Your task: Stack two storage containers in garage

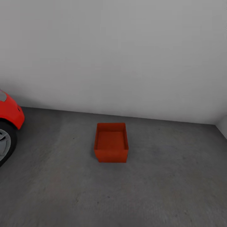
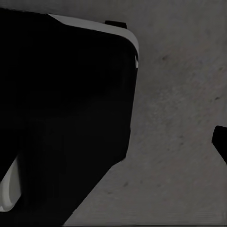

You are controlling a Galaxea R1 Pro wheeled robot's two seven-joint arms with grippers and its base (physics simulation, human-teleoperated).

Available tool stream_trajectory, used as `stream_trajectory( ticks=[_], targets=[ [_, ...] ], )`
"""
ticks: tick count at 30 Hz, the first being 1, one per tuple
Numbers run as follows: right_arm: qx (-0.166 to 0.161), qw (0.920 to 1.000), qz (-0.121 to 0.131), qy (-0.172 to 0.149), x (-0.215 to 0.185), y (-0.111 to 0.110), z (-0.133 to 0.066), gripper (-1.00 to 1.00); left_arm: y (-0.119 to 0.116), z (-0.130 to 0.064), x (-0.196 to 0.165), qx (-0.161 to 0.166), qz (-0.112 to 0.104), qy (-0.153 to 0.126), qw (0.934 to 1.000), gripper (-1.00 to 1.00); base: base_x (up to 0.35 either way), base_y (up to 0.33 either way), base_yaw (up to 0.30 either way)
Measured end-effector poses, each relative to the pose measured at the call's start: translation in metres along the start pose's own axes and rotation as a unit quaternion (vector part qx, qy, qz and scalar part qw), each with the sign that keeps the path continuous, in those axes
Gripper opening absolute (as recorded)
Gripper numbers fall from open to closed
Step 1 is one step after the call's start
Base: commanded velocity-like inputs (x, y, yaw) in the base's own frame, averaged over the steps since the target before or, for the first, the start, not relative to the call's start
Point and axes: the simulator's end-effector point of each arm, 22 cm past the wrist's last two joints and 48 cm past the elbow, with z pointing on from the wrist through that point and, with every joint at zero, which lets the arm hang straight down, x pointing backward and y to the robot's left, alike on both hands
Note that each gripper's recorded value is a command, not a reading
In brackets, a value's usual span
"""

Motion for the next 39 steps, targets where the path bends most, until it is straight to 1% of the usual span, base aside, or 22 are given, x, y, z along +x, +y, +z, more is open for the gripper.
stream_trajectory(
  ticks=[6, 8, 10, 11, 12, 14, 15, 19, 21, 23, 28, 31, 39],
  targets=[
    [-0.010, 0.9998, -0.001, 0.014, 0.029, 0.007, -0.006, 1.00, -0.001, -0.001, -0.004, 0.002, 0.000, -0.005, 1.0000, 1.00, 0.000, 0.000, 0.000],
    [-0.014, 0.9998, -0.001, 0.016, 0.033, 0.009, -0.007, 1.00, -0.001, -0.002, -0.004, 0.002, 0.000, -0.005, 1.0000, 1.00, 0.000, 0.000, 0.000],
    [-0.020, 0.9997, 0.000, 0.017, 0.036, 0.012, -0.008, 1.00, 0.000, -0.002, 0.004, 0.002, 0.000, 0.000, 1.0000, 1.00, 0.000, 0.000, 0.000],
    [-0.022, 0.9996, 0.000, 0.016, 0.036, 0.013, -0.008, 1.00, 0.002, -0.002, 0.011, 0.001, 0.001, 0.004, 1.0000, 1.00, 0.000, 0.000, 0.000],
    [-0.025, 0.9995, 0.001, 0.017, 0.038, 0.014, -0.009, 1.00, 0.007, -0.003, 0.028, -0.001, 0.003, 0.014, 0.9999, 1.00, 0.000, 0.000, 0.000],
    [-0.028, 0.9995, 0.001, 0.016, 0.038, 0.015, -0.009, 1.00, 0.012, -0.003, 0.045, -0.004, 0.007, 0.023, 0.9997, 1.00, 0.000, 0.000, 0.000],
    [-0.030, 0.9994, 0.001, 0.017, 0.039, 0.015, -0.010, 1.00, 0.017, -0.004, 0.059, -0.007, 0.009, 0.032, 0.9994, 1.00, 0.000, 0.000, 0.000],
    [-0.036, 0.9992, 0.001, 0.015, 0.039, 0.017, -0.010, 1.00, 0.023, -0.007, 0.087, -0.007, 0.014, 0.047, 0.9988, 1.00, 0.000, 0.000, 0.000],
    [-0.037, 0.9992, 0.001, 0.014, 0.038, 0.017, -0.010, 1.00, 0.023, -0.008, 0.093, -0.004, 0.015, 0.049, 0.9987, 1.00, 0.000, 0.000, 0.000],
    [-0.038, 0.9992, 0.001, 0.012, 0.037, 0.016, -0.010, 1.00, 0.021, -0.008, 0.096, -0.001, 0.014, 0.045, 0.9989, 1.00, 0.000, 0.000, 0.000],
    [-0.033, 0.9994, 0.001, 0.009, 0.035, 0.008, -0.009, 1.00, 0.018, -0.009, 0.088, 0.003, 0.009, 0.017, 0.9998, 1.00, 0.000, 0.000, 0.000],
    [-0.032, 0.9995, 0.000, 0.008, 0.034, 0.006, -0.009, 1.00, 0.017, -0.009, 0.084, 0.004, 0.007, 0.009, 0.9999, 1.00, 0.000, 0.000, 0.000],
    [-0.032, 0.9995, 0.000, 0.003, 0.029, 0.005, -0.009, 1.00, 0.016, -0.010, 0.078, 0.006, 0.003, -0.002, 1.0000, 1.00, 0.000, 0.000, 0.000]
  ],
)
